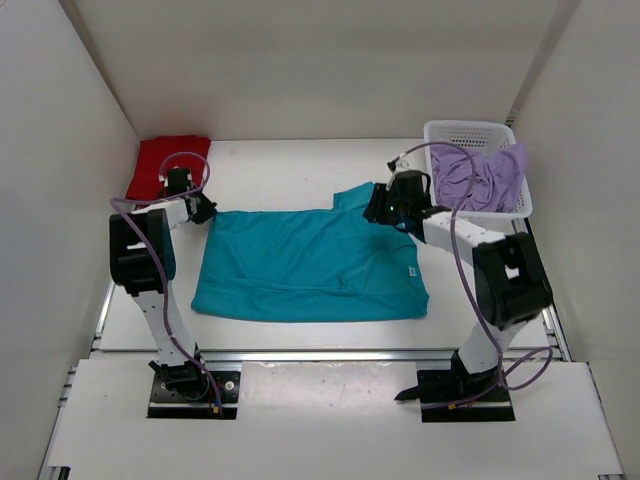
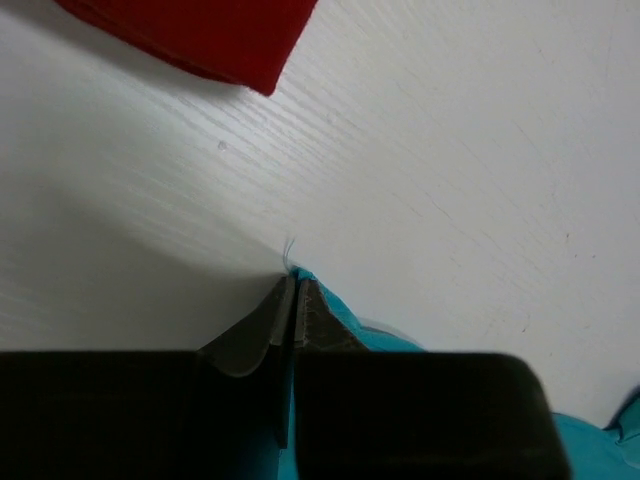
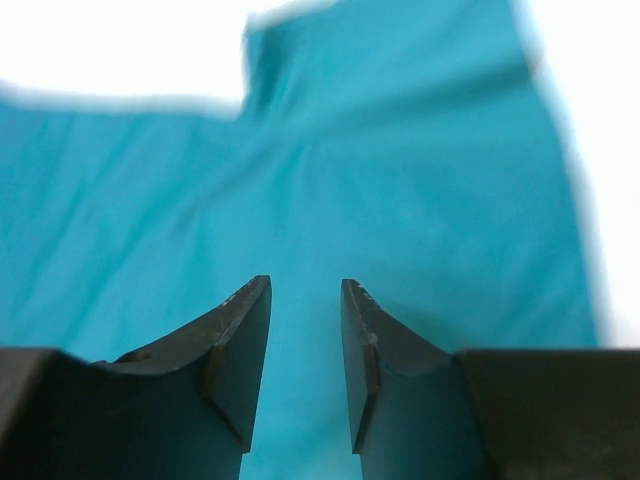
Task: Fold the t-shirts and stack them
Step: Grap the side of the flattened tshirt furthest away from the robot with both arms
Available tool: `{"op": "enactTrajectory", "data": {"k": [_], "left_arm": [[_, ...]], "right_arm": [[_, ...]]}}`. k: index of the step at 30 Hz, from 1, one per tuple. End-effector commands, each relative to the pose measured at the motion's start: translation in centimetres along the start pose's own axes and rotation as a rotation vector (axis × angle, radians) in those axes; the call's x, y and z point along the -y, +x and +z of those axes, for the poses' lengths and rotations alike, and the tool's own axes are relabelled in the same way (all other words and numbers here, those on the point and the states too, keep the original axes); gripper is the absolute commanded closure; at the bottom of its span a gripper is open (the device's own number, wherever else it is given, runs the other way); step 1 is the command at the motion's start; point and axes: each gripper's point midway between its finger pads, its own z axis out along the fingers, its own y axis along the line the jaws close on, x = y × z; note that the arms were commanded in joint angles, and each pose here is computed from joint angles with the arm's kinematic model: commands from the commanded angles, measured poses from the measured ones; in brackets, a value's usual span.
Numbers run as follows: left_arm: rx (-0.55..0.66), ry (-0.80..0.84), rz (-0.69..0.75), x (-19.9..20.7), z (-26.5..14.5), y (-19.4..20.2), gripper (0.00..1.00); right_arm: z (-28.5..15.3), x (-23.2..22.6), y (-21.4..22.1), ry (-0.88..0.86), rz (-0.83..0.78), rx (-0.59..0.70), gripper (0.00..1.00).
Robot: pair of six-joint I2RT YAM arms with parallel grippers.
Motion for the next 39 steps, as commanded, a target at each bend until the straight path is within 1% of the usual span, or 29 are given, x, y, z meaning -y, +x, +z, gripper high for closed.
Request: {"op": "enactTrajectory", "data": {"k": [1, 4, 8, 12, 15, 16, 18, 21, 23, 24, 25, 26, 27, 29, 31, 32, 33, 34, 39], "left_arm": [[0.053, 0.001, -0.002, 0.4, -1.6, -0.4, 0.95], [0.095, 0.018, 0.015, 1.1, -2.3, -0.8, 0.95], [0.090, 0.036, 0.002, 1.0, -2.5, -0.3, 0.96], [0.068, 0.069, -0.032, 1.2, -2.4, 0.2, 0.98], [0.053, 0.070, -0.037, 1.2, -2.1, 0.7, 0.98], [0.058, 0.077, -0.041, 1.2, -2.3, 0.5, 0.98], [0.044, 0.088, -0.039, 1.7, -2.2, 1.0, 0.98], [0.041, 0.080, -0.040, 1.4, -2.1, 1.3, 0.99], [0.052, 0.080, -0.043, 1.3, -2.1, 0.6, 0.99], [0.047, 0.080, -0.028, 1.4, -2.1, 0.9, 0.99], [0.052, 0.079, -0.039, 1.4, -2.1, 0.7, 1.00], [0.053, 0.078, -0.042, 1.3, -2.1, 0.6, 1.00], [0.052, 0.079, -0.041, 1.2, -2.1, 0.6, 1.00], [0.047, 0.087, -0.043, 1.5, -2.3, 0.8, 1.00], [0.057, 0.091, -0.045, 1.7, -2.6, 0.5, 1.00], [0.058, 0.089, -0.042, 1.6, -2.6, 0.6, 1.00], [0.062, 0.095, -0.039, 1.9, -2.8, 0.5, 1.00], [0.064, 0.087, -0.045, 1.4, -2.8, 0.3, 1.00], [0.106, 0.136, -0.068, 2.4, -4.3, -0.7, 1.00]], "right_arm": [[2.3, 3.1, -6.7, 0.111, -0.040, 0.146, 0.67], [4.8, 4.7, -9.4, 0.157, -0.044, 0.145, 0.63], [8.6, 6.6, -10.8, 0.226, -0.064, 0.106, 0.63], [11.6, 8.0, -11.4, 0.252, -0.053, 0.050, 0.62], [13.5, 9.1, -11.2, 0.290, -0.074, -0.003, 0.63], [13.8, 9.4, -11.5, 0.297, -0.073, -0.003, 0.63], [14.7, 9.3, -11.4, 0.291, -0.075, -0.042, 0.63], [15.0, 9.3, -11.3, 0.297, -0.069, -0.057, 0.66], [15.3, 8.4, -10.9, 0.265, -0.067, -0.073, 0.69], [15.4, 8.7, -10.6, 0.264, -0.065, -0.084, 0.72], [15.4, 8.7, -10.8, 0.273, -0.066, -0.075, 0.79], [15.4, 7.7, -10.7, 0.260, -0.074, -0.078, 0.84], [15.2, 8.0, -10.9, 0.269, -0.077, -0.074, 0.89], [14.6, 7.4, -11.9, 0.264, -0.086, -0.063, 0.97], [13.9, 6.8, -12.9, 0.261, -0.093, -0.042, 0.98], [13.7, 6.9, -13.4, 0.256, -0.094, -0.032, 1.00], [13.3, 7.0, -13.1, 0.253, -0.090, -0.045, 1.00], [12.9, 6.7, -13.8, 0.241, -0.091, -0.036, 1.00], [10.7, 5.2, -15.1, 0.217, -0.118, -0.042, 1.00]]}}
